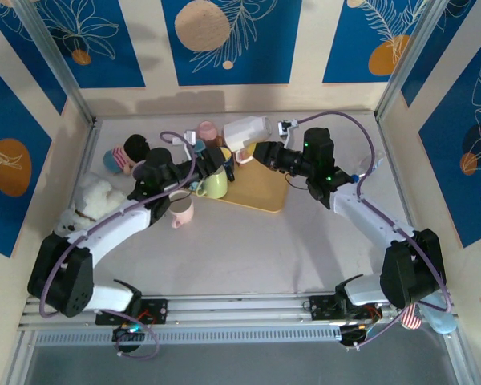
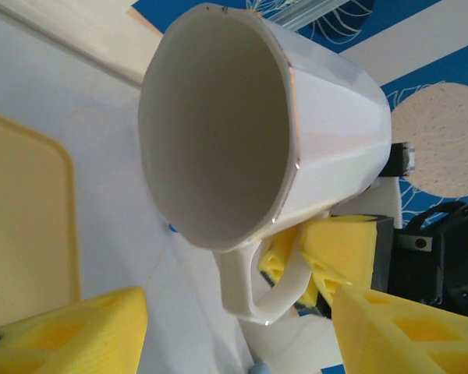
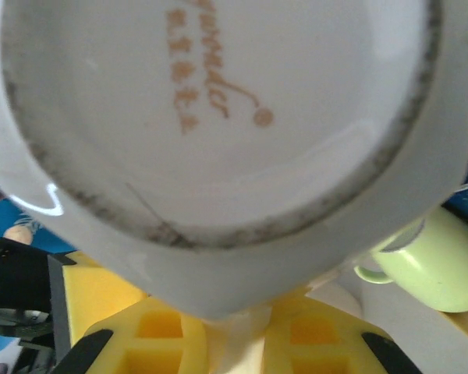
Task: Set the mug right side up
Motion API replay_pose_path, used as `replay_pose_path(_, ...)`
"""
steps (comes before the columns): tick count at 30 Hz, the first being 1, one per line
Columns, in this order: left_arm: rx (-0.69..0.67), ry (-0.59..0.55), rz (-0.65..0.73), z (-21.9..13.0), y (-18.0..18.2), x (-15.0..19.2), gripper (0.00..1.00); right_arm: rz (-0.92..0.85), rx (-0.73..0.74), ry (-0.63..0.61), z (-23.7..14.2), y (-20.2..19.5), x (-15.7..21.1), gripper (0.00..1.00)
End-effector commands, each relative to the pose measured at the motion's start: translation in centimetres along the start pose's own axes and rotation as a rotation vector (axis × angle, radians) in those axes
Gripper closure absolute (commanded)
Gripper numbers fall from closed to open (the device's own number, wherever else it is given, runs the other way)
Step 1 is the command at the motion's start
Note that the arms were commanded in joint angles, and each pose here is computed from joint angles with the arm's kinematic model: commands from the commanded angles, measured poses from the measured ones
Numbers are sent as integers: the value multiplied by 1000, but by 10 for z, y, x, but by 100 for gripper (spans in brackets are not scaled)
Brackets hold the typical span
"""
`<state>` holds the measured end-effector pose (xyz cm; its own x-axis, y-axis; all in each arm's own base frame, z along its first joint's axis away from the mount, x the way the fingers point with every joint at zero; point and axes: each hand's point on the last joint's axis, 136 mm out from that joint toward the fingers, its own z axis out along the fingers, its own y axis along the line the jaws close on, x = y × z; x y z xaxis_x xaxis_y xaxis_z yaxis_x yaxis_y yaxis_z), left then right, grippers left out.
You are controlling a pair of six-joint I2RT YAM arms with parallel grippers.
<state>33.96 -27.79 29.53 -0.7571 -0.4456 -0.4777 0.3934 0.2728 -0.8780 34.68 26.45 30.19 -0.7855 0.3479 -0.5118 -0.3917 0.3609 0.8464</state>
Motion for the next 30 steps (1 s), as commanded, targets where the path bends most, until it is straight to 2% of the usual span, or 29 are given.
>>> replay_pose_path(1, 82, -48, 2, 9, -29, -15, 37, -86, -178, -70, -11, 52, -19, 100)
replay_pose_path(9, 106, -27, -34, 22, -31, -12, 45, -68, -197, -75, -11, 53, -19, 100)
replay_pose_path(19, 158, -35, -60, 32, -41, -12, 60, -28, -194, -66, -4, 44, -18, 100)
replay_pose_path(26, 165, -44, -54, 31, -43, -14, 64, -18, -199, -46, 1, 42, -12, 100)
replay_pose_path(30, 166, -42, -53, 31, -44, -14, 73, -9, -198, -40, 2, 40, -10, 100)
